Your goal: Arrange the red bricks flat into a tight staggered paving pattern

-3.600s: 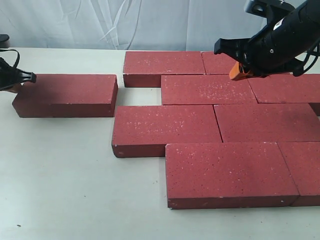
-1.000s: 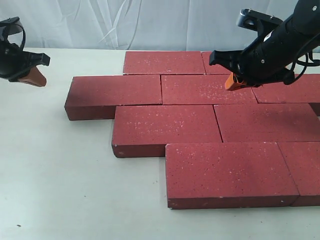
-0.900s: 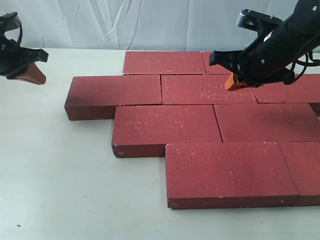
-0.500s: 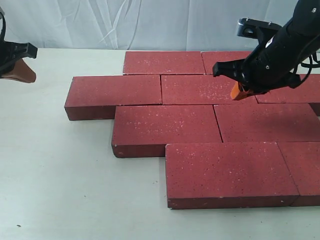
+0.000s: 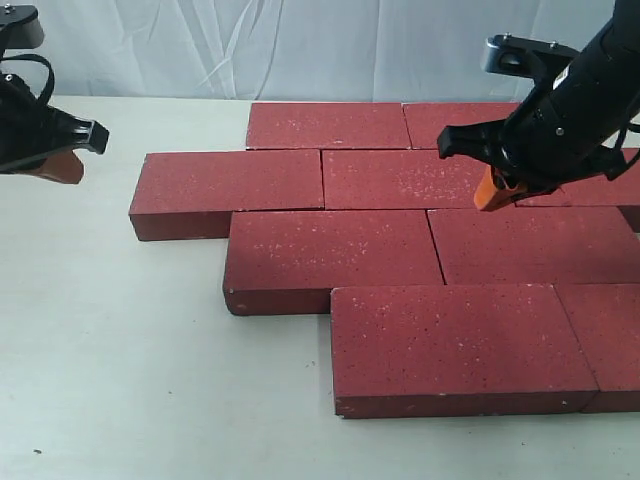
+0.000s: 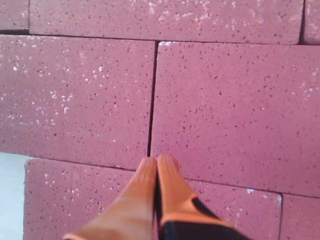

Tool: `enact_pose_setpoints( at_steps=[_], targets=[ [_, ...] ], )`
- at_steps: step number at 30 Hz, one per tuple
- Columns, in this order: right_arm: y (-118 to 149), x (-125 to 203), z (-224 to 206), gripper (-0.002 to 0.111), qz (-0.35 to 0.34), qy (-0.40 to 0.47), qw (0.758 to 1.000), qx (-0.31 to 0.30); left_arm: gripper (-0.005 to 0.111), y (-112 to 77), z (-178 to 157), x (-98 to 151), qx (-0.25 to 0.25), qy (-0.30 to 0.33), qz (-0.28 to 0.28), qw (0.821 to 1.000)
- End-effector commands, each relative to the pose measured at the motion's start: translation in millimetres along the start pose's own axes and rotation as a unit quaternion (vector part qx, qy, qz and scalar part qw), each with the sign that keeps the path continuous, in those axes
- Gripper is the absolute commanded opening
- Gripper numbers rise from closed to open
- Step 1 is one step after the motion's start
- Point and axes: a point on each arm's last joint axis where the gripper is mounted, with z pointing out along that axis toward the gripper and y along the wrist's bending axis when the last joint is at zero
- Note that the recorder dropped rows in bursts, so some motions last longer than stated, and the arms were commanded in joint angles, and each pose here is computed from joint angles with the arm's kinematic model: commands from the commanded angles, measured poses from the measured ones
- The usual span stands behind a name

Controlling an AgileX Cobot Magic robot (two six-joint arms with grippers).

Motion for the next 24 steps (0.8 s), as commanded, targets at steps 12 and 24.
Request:
enact_pose_setpoints(
  at_steps=[12,24],
  targets=[
    [-13.1,46.1,-28.0,-0.001,-0.039,-0.061,0.997,0.034,0.000,-1.3,-3.1,20.8,-0.022,0.055,0.023,0.998],
    [-14.0,70.6,-60.6,-0.001,-0.058,-0.118,0.991,0.040,0.000,-0.2,-3.5,23.0,-0.028,0.068,0.029,0.997]
  ],
)
